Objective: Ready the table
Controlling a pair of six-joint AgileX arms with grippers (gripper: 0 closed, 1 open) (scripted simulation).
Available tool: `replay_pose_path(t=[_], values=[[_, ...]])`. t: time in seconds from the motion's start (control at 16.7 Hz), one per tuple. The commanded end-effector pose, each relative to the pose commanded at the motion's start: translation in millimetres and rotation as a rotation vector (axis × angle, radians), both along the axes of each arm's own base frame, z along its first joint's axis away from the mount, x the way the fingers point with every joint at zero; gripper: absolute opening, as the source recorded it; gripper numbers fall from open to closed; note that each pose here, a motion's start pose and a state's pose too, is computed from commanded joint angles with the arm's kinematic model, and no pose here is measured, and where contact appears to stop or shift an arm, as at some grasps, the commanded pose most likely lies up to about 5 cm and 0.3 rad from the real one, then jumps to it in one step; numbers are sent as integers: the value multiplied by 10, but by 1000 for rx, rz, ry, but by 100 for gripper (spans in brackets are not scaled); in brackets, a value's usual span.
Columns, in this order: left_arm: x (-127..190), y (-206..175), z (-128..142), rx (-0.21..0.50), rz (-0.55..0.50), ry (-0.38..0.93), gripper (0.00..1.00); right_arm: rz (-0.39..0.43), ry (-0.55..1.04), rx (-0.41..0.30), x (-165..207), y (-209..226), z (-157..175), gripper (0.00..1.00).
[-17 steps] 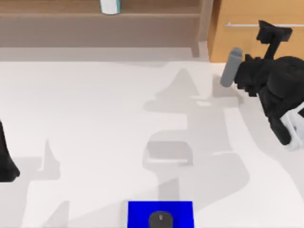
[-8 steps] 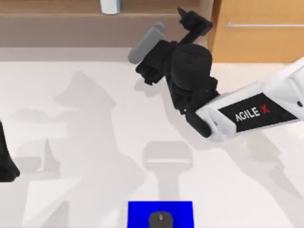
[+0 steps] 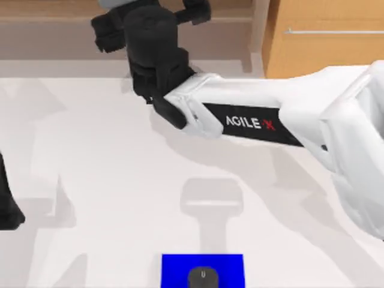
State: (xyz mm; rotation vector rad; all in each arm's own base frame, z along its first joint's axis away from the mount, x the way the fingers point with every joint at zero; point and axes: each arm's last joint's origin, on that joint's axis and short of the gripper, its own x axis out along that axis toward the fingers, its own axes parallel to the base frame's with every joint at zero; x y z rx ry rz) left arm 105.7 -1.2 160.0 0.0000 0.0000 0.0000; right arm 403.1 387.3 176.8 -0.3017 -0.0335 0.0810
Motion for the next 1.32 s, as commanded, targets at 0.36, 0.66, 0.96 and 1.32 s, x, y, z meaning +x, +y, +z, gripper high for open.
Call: replay_pose_path(t=[0.36, 0.66, 0.96, 1.32], values=[[0, 0, 0, 0, 0, 0, 100, -74, 17, 258, 120, 315, 259, 100], [0, 0, 0, 0, 0, 0, 100, -87, 21, 289, 138, 343, 280, 100], [0, 0, 0, 0, 0, 0, 100, -88, 28, 281, 200, 335, 246, 100], [0, 0, 0, 0, 0, 0, 100, -87, 21, 289, 338, 341, 283, 100]])
